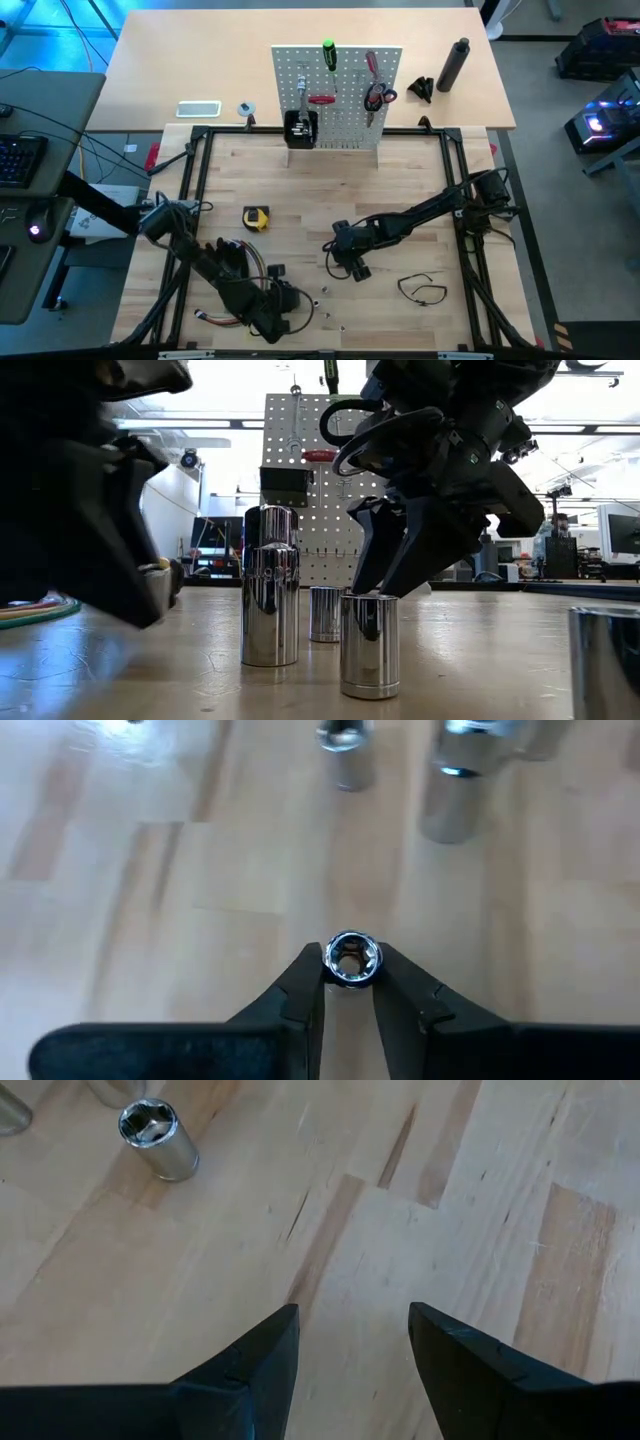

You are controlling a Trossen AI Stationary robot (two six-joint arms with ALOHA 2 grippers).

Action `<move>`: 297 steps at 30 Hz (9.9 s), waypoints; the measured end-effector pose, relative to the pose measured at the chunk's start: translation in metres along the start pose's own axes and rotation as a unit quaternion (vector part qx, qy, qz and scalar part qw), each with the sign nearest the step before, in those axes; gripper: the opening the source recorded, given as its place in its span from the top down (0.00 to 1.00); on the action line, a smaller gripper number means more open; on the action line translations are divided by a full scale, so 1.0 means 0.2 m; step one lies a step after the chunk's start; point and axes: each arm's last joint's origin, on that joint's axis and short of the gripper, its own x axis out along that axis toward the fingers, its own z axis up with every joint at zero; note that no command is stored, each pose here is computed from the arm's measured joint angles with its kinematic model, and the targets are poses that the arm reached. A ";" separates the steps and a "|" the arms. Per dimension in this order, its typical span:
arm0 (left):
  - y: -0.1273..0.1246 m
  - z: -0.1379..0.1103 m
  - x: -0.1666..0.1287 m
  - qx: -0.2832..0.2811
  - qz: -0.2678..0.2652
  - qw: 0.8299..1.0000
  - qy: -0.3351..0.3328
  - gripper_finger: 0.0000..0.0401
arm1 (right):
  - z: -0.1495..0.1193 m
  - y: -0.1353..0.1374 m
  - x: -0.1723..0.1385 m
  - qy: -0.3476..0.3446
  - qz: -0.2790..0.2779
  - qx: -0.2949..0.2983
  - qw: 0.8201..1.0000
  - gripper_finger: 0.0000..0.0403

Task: Hang tools onto peg board
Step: Put the silver socket into the black bin on the white peg board

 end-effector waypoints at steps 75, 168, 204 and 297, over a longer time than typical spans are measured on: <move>2.16 0.41 -0.41 -0.002 0.128 0.987 -0.096 0.86 | -0.10 -0.28 -0.03 0.036 -0.033 0.029 0.998 0.54; 1.31 0.44 -0.51 0.001 -0.077 0.997 0.003 0.64 | -0.01 -0.06 -0.01 -0.002 0.017 0.043 0.999 0.54; 0.66 0.27 0.04 0.063 -0.114 0.991 0.017 0.64 | 0.08 0.15 0.00 -0.065 0.056 0.014 0.996 0.54; 0.49 0.04 0.07 -0.007 -0.165 0.976 -0.145 0.64 | 0.10 0.18 0.16 -0.152 0.123 0.042 0.980 0.54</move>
